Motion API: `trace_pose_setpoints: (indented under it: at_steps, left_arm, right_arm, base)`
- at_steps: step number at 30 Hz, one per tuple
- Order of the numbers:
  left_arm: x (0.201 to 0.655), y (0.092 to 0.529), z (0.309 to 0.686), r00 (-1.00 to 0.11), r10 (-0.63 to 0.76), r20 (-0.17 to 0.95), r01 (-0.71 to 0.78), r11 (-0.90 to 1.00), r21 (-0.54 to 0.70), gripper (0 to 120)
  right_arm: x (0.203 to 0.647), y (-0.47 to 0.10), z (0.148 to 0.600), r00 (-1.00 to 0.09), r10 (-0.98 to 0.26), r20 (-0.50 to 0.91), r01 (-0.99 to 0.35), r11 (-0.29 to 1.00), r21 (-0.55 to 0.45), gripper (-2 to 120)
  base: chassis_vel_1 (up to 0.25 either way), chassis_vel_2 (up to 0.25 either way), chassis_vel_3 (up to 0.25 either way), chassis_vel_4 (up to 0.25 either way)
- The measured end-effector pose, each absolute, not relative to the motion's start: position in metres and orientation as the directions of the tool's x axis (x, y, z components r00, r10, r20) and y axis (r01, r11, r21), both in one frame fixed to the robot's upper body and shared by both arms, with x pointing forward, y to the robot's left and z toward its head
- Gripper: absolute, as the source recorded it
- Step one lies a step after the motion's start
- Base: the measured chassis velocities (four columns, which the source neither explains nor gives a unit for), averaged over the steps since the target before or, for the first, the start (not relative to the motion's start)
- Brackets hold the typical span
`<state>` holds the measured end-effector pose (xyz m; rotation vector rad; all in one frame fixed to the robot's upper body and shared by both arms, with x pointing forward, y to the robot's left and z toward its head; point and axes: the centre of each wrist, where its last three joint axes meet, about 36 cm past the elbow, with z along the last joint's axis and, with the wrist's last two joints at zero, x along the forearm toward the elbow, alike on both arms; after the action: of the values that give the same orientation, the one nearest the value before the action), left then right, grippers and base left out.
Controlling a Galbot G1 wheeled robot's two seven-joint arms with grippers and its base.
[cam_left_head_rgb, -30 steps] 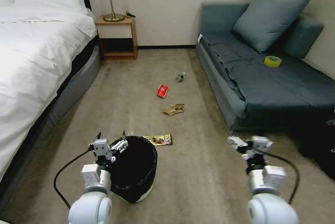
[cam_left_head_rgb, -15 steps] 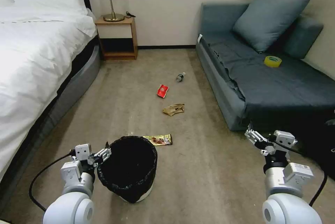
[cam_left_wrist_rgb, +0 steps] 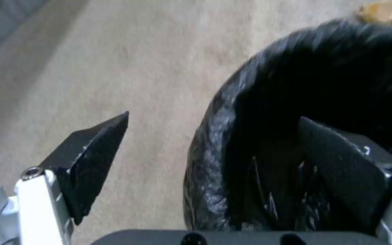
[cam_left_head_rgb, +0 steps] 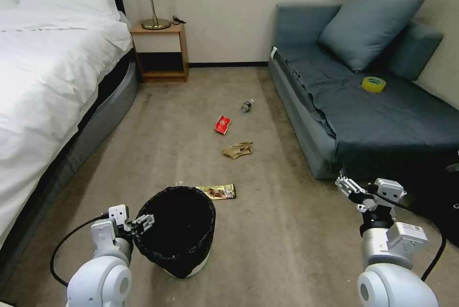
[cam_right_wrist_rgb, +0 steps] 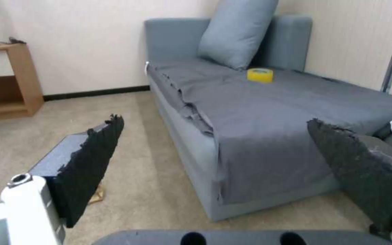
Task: Pick up the trash bin, then pick up the garbage on the floor and place it into the trash bin.
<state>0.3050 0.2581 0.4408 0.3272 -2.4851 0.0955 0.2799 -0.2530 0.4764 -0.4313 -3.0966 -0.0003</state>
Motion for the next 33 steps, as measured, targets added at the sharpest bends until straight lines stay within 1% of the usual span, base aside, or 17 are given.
trace_pose_setpoints:
  at_steps: [1, 5, 14, 16, 17, 18, 20, 21, 23, 26, 27, 28, 29, 30, 31, 32, 33]
  left_arm:
    - [0.305, 0.258, 0.441, -0.775, -0.211, 0.595, -0.256, 0.967, 0.009, 100]
    - [0.316, 0.262, 0.414, -0.734, -0.196, 0.650, -0.265, 0.964, -0.009, 100]
    - [0.322, 0.262, 0.398, -0.712, -0.182, 0.678, -0.267, 0.964, -0.022, 99]
    - [0.323, 0.262, 0.396, -0.709, -0.179, 0.682, -0.268, 0.963, -0.025, 93]
    - [0.323, 0.262, 0.396, -0.709, -0.179, 0.682, -0.268, 0.963, -0.025, 93]
    - [0.323, 0.261, 0.396, -0.708, -0.178, 0.684, -0.268, 0.963, -0.026, 90]
    - [0.323, 0.261, 0.394, -0.706, -0.172, 0.687, -0.269, 0.962, -0.035, 79]
    - [0.323, 0.261, 0.393, -0.705, -0.171, 0.688, -0.270, 0.962, -0.038, 75]
    - [0.323, 0.261, 0.393, -0.705, -0.169, 0.689, -0.270, 0.962, -0.040, 72]
    - [0.323, 0.262, 0.391, -0.704, -0.162, 0.691, -0.273, 0.961, -0.053, 56]
    - [0.323, 0.262, 0.391, -0.704, -0.162, 0.691, -0.273, 0.961, -0.053, 56]
    - [0.323, 0.262, 0.391, -0.703, -0.161, 0.692, -0.274, 0.960, -0.056, 53]
    - [0.323, 0.262, 0.391, -0.703, -0.158, 0.694, -0.275, 0.960, -0.059, 49]
    - [0.323, 0.262, 0.391, -0.702, -0.157, 0.694, -0.275, 0.959, -0.061, 47]
    - [0.323, 0.262, 0.390, -0.701, -0.154, 0.696, -0.276, 0.959, -0.066, 39]
    - [0.323, 0.262, 0.390, -0.701, -0.152, 0.697, -0.276, 0.959, -0.069, 35]
    - [0.323, 0.262, 0.390, -0.701, -0.152, 0.697, -0.276, 0.959, -0.069, 35]
  right_arm:
    - [0.280, -0.253, 0.476, -0.962, 0.273, 0.015, 0.273, 0.962, -0.002, 100]
    - [0.283, -0.252, 0.475, -0.961, 0.275, 0.013, 0.275, 0.961, 0.001, 100]
    - [0.285, -0.253, 0.473, -0.960, 0.280, 0.009, 0.280, 0.960, 0.000, 100]
    - [0.285, -0.254, 0.471, -0.959, 0.283, 0.006, 0.283, 0.959, -0.003, 100]
    - [0.285, -0.254, 0.471, -0.959, 0.283, 0.006, 0.283, 0.959, -0.003, 100]
    - [0.285, -0.254, 0.471, -0.959, 0.284, 0.005, 0.284, 0.959, -0.003, 100]
    - [0.286, -0.254, 0.470, -0.958, 0.286, 0.003, 0.286, 0.958, -0.004, 100]
    - [0.286, -0.254, 0.470, -0.958, 0.286, 0.002, 0.286, 0.958, -0.004, 100]
    - [0.286, -0.254, 0.470, -0.958, 0.287, 0.001, 0.287, 0.958, -0.004, 100]
    - [0.287, -0.255, 0.470, -0.958, 0.287, -0.004, 0.287, 0.958, -0.005, 100]
    - [0.287, -0.255, 0.470, -0.958, 0.287, -0.004, 0.287, 0.958, -0.005, 100]
    - [0.287, -0.255, 0.469, -0.958, 0.288, -0.003, 0.288, 0.958, -0.005, 100]
    - [0.287, -0.255, 0.469, -0.958, 0.288, -0.003, 0.288, 0.958, -0.005, 100]
    - [0.287, -0.255, 0.469, -0.958, 0.288, -0.003, 0.288, 0.958, -0.006, 100]
    - [0.287, -0.255, 0.468, -0.958, 0.288, -0.003, 0.288, 0.958, -0.006, 100]
    - [0.287, -0.255, 0.468, -0.958, 0.288, -0.003, 0.288, 0.958, -0.006, 100]
    - [0.287, -0.255, 0.468, -0.958, 0.288, -0.003, 0.288, 0.958, -0.006, 100]
  base:
    - [0.000, 0.000, 0.000, 0.000]
    - [0.000, 0.000, 0.000, 0.000]
    - [0.000, 0.000, 0.000, 0.000]
    - [0.000, 0.000, 0.000, 0.000]
    - [0.000, 0.000, 0.000, 0.000]
    - [0.000, 0.000, 0.000, 0.000]
    - [0.000, 0.000, 0.000, 0.000]
    - [0.000, 0.000, 0.000, 0.000]
    - [0.000, 0.000, 0.000, 0.000]
    - [0.000, 0.000, 0.000, 0.000]
    - [0.000, 0.000, 0.000, 0.000]
    - [0.000, 0.000, 0.000, 0.000]
    - [0.000, 0.000, 0.000, 0.000]
    - [0.000, 0.000, 0.000, 0.000]
    - [0.000, 0.000, 0.000, 0.000]
    - [0.000, 0.000, 0.000, 0.000]
    - [0.000, 0.000, 0.000, 0.000]
